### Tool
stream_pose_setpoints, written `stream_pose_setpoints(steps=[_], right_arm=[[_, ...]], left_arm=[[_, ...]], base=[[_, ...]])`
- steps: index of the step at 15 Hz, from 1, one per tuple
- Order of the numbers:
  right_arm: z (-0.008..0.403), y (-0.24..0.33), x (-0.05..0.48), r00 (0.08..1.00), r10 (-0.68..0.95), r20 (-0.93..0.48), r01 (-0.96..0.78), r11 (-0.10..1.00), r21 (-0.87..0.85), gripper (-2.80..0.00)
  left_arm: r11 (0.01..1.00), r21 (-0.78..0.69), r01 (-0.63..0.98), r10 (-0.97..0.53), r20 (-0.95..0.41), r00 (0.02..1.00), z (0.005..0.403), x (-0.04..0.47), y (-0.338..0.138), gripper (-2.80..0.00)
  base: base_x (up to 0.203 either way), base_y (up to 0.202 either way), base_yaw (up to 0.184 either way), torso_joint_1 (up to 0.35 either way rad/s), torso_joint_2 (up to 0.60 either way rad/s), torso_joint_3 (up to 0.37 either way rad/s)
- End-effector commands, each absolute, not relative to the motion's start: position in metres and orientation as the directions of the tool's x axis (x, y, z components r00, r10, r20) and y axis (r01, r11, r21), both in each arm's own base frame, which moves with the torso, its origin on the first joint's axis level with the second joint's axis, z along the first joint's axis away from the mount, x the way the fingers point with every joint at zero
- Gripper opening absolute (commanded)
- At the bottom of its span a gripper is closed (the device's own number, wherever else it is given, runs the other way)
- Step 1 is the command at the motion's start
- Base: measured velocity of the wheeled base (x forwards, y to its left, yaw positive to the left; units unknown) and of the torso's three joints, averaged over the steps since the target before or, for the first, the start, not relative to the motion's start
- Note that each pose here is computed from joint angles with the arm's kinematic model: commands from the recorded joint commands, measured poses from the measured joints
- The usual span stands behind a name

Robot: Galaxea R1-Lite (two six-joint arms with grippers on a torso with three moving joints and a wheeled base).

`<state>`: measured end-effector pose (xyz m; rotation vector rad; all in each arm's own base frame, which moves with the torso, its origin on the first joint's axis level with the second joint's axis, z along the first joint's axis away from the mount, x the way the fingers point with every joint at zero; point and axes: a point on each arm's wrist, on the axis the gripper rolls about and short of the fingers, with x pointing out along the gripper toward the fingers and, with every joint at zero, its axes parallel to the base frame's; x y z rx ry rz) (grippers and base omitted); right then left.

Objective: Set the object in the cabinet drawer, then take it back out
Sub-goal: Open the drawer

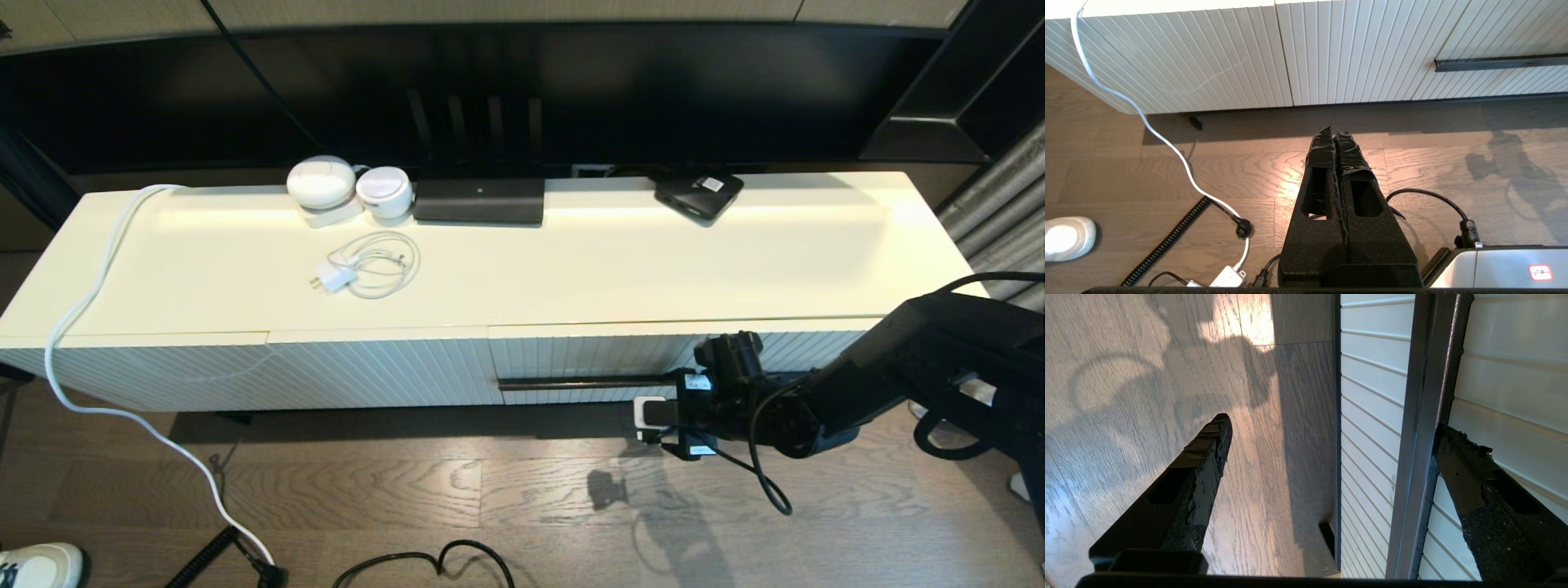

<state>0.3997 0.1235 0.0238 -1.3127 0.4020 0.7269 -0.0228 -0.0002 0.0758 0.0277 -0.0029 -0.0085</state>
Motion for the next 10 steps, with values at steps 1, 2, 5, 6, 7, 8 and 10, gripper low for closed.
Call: stream_pose_setpoints(steps=[1,2,5,6,7,8,10], right_arm=[[0.022,0.123,0.398,0.711,0.252,-0.656,-0.69,0.072,-0.72,0.0],[0.022,0.123,0.396,0.708,0.251,-0.659,-0.693,0.071,-0.717,0.0],[0.021,0.122,0.39,0.696,0.248,-0.674,-0.706,0.066,-0.705,0.0],[0.02,0.121,0.388,0.691,0.246,-0.68,-0.711,0.065,-0.7,0.0],[0.019,0.12,0.385,0.684,0.244,-0.687,-0.718,0.062,-0.693,0.0],[0.019,0.12,0.382,0.681,0.243,-0.691,-0.722,0.06,-0.69,0.0],[0.018,0.121,0.38,0.676,0.244,-0.695,-0.726,0.06,-0.685,0.0]], left_arm=[[1.0,0.028,0.008,-0.008,0.0,1.0,0.075,-0.023,0.0,-2.8],[1.0,0.028,0.008,-0.008,0.0,1.0,0.075,-0.023,0.0,-2.8],[1.0,0.028,0.009,-0.009,0.0,1.0,0.075,-0.023,0.0,-2.8],[1.0,0.028,0.009,-0.009,0.0,1.0,0.075,-0.023,0.0,-2.8],[1.0,0.028,0.009,-0.009,0.0,1.0,0.075,-0.023,0.0,-2.8],[1.0,0.028,0.008,-0.008,0.0,1.0,0.075,-0.023,0.0,-2.8],[1.0,0.028,0.009,-0.009,0.0,1.0,0.075,-0.023,0.0,-2.8]], base=[[0.0,0.0,0.0,0.0,0.0,0.0],[0.0,0.0,0.0,0.0,0.0,0.0],[0.0,0.0,0.0,0.0,0.0,0.0],[0.0,0.0,0.0,0.0,0.0,0.0],[0.0,0.0,0.0,0.0,0.0,0.0],[0.0,0.0,0.0,0.0,0.0,0.0],[0.0,0.0,0.0,0.0,0.0,0.0]])
